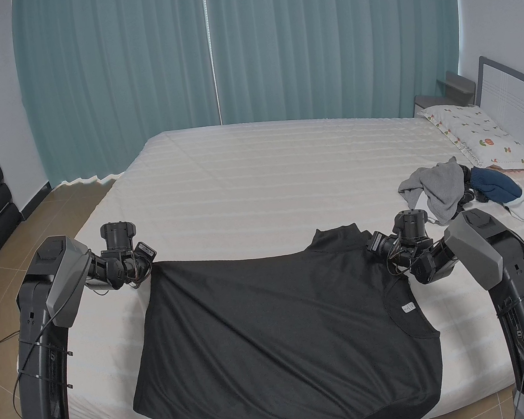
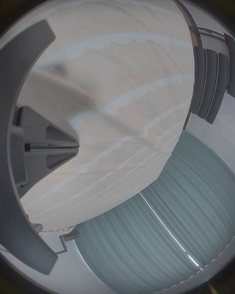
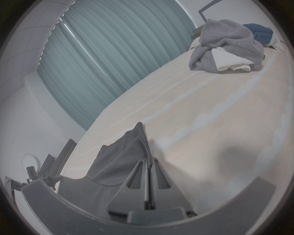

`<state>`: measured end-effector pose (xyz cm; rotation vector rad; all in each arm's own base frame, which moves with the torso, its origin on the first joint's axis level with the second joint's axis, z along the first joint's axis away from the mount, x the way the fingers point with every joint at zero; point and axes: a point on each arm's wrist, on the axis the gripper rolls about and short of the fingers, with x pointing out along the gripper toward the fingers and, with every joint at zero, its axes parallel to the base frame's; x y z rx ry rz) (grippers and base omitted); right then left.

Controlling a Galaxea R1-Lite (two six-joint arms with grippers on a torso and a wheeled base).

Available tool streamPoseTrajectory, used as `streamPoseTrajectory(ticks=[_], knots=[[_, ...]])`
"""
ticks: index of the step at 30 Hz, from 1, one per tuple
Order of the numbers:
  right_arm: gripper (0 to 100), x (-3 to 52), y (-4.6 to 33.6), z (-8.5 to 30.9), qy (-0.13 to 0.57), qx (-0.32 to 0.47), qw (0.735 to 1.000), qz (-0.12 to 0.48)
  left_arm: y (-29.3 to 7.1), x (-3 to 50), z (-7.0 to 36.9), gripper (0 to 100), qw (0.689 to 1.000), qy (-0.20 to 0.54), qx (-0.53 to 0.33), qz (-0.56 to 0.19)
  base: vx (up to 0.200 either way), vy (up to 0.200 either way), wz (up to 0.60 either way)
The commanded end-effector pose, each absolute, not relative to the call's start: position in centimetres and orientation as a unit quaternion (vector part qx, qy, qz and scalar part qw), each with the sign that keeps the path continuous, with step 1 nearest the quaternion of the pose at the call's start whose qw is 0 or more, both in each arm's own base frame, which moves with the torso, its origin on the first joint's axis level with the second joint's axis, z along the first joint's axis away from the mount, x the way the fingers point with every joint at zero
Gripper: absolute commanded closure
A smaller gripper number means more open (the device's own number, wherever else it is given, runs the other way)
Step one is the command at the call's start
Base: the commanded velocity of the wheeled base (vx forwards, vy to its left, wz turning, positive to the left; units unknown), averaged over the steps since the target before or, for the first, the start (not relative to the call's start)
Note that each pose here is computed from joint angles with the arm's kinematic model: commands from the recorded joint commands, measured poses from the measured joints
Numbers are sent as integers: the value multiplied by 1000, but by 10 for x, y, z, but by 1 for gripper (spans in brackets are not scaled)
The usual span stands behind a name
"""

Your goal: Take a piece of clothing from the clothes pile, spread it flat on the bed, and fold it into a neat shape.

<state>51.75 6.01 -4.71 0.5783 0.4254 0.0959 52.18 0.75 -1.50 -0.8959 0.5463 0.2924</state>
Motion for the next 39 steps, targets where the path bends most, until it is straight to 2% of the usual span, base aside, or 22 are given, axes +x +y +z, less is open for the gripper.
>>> streamPoseTrajectory(ticks=[1, 7, 19, 32, 33, 34, 39], knots=[[100, 523, 51, -39, 189, 286, 939, 40, 5, 523, -12, 100, 858, 255, -425, 137, 0, 0, 0], [100, 531, 37, -26, 148, 288, 946, 23, 6, 527, -10, 100, 860, 246, -426, 134, 0, 0, 0], [100, 541, 39, -9, 105, 284, 953, 15, 5, 530, -6, 100, 864, 233, -428, 127, 0, 0, 0], [100, 538, 43, -44, 138, 276, 951, 4, 4, 530, -9, 100, 860, 249, -433, 107, 0, 0, 0], [100, 538, 45, -47, 141, 276, 951, 4, 4, 530, -9, 0, 859, 250, -435, 104, 0, 0, 0], [0, 538, 46, -47, 141, 275, 951, 4, 4, 530, -9, 0, 859, 250, -435, 104, 0, 0, 0], [0, 537, 47, -52, 148, 271, 951, 3, 4, 529, -12, 0, 859, 254, -431, 107, 0, 0, 0]])
